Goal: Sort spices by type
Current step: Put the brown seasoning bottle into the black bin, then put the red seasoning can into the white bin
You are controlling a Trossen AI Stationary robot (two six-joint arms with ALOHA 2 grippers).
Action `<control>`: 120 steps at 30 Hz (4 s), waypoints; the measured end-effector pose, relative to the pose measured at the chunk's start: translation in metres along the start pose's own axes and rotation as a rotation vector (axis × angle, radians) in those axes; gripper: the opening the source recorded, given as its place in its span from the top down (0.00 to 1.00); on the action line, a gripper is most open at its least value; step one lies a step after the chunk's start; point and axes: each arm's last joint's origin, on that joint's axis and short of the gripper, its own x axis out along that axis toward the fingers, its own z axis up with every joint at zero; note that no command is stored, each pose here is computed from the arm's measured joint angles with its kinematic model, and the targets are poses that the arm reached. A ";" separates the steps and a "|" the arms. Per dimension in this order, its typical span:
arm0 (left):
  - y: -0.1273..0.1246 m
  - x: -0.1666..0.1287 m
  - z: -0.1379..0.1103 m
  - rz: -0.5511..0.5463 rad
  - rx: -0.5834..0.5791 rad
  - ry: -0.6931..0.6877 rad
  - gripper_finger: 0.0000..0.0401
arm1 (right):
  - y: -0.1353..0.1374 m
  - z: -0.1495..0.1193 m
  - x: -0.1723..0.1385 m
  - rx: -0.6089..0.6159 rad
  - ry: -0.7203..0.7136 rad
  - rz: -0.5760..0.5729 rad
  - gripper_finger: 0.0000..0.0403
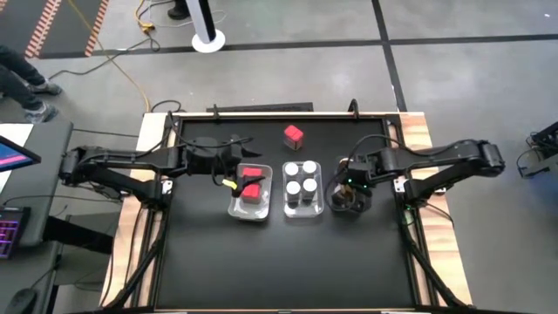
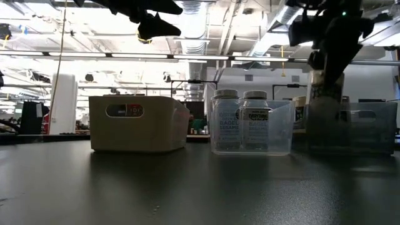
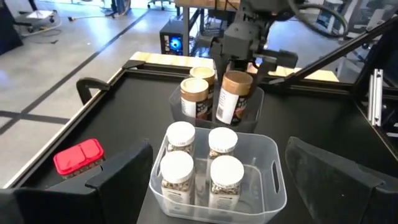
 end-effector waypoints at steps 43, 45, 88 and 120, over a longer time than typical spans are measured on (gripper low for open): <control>0.001 0.000 -0.001 0.034 -0.035 0.005 0.12 | -0.008 0.016 0.039 -0.051 0.037 0.077 0.13; 0.001 0.000 -0.001 0.034 -0.035 0.005 0.12 | -0.008 0.016 0.039 -0.051 0.037 0.077 0.11; 0.001 0.000 -0.002 0.034 -0.046 0.024 0.12 | -0.025 -0.013 -0.100 0.225 -0.285 0.169 0.02; 0.092 0.116 0.054 0.088 0.198 0.295 0.15 | -0.042 -0.091 -0.109 0.380 -0.579 0.048 0.02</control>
